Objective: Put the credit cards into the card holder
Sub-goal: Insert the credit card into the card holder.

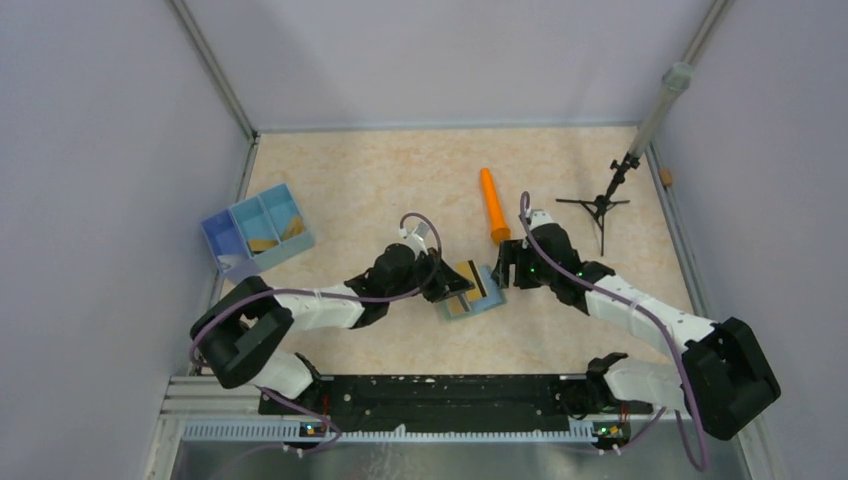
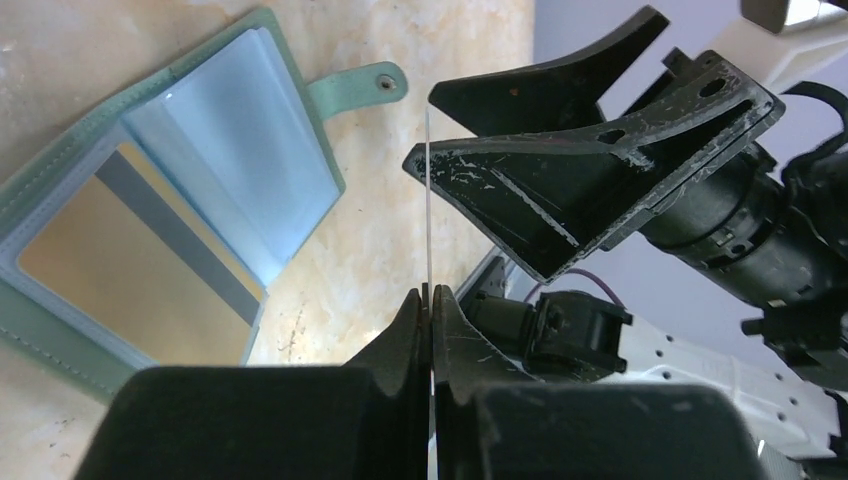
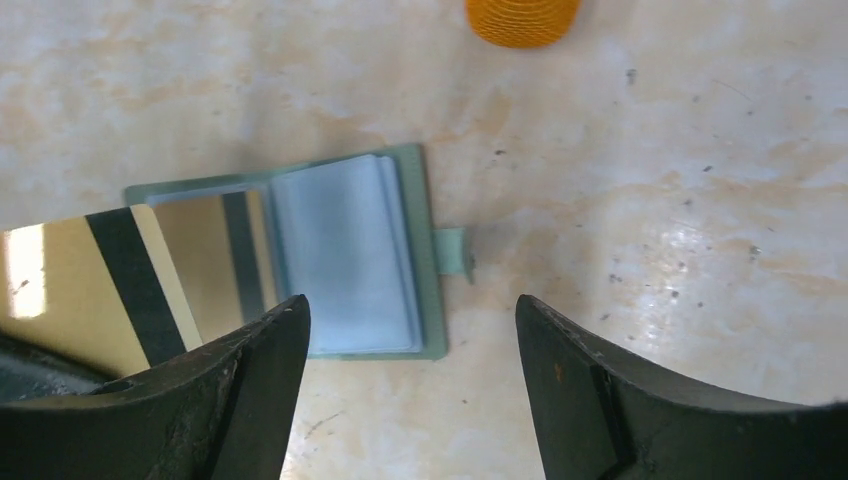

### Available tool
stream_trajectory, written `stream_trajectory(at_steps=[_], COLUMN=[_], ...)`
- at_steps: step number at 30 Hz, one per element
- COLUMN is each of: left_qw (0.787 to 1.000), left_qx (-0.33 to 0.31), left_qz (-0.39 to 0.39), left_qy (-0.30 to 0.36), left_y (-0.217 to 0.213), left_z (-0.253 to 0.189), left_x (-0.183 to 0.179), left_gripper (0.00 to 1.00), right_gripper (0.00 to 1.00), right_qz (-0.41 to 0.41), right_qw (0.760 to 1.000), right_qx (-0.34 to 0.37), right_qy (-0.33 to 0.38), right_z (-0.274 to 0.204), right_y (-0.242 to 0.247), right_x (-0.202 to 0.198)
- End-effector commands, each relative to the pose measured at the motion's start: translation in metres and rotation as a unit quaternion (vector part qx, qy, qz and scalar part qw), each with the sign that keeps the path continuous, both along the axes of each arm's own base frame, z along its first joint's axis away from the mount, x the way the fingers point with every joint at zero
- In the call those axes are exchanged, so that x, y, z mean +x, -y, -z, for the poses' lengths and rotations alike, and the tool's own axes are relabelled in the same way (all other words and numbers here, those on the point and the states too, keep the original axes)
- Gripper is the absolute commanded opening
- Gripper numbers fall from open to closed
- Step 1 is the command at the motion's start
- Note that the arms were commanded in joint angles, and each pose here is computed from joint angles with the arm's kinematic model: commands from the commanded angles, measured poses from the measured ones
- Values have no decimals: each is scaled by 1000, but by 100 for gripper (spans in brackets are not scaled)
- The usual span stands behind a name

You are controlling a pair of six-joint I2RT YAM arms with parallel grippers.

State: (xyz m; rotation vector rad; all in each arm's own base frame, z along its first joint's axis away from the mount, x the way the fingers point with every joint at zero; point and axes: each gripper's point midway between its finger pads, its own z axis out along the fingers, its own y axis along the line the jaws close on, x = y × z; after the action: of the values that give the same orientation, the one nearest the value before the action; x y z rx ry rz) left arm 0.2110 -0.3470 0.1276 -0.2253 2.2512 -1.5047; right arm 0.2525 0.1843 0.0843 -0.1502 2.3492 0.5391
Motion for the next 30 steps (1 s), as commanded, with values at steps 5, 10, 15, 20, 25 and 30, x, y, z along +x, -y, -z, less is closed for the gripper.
stream_trajectory(at_steps=[5,10,15,20,25,30], left_qw=[998,996,995,993,992,991], left_qx=[14,24,27,46,59,64], left_qz=[-52,-64,-64,-71,-70,-65], left_qy=[-26,-56,-67,-77,-87,-97], left_y=[12,11,12,5,2,0], left_z=[15,37,47,58,68,76], left_x=[18,17,15,12,9,4], left_gripper=[0,0,0,0,0,0], right_gripper=[66,63,53,45,37,18], right_qz=[33,28,34,38,38,38], right_qw=[998,998,998,998,998,998], right_qx=[-53,-46,-50,-49,-48,-52], right_qy=[25,29,21,24,29,23], right_z=[11,20,29,33,37,43], right_y=[16,9,9,7,6,6], right_x=[28,36,43,48,51,51])
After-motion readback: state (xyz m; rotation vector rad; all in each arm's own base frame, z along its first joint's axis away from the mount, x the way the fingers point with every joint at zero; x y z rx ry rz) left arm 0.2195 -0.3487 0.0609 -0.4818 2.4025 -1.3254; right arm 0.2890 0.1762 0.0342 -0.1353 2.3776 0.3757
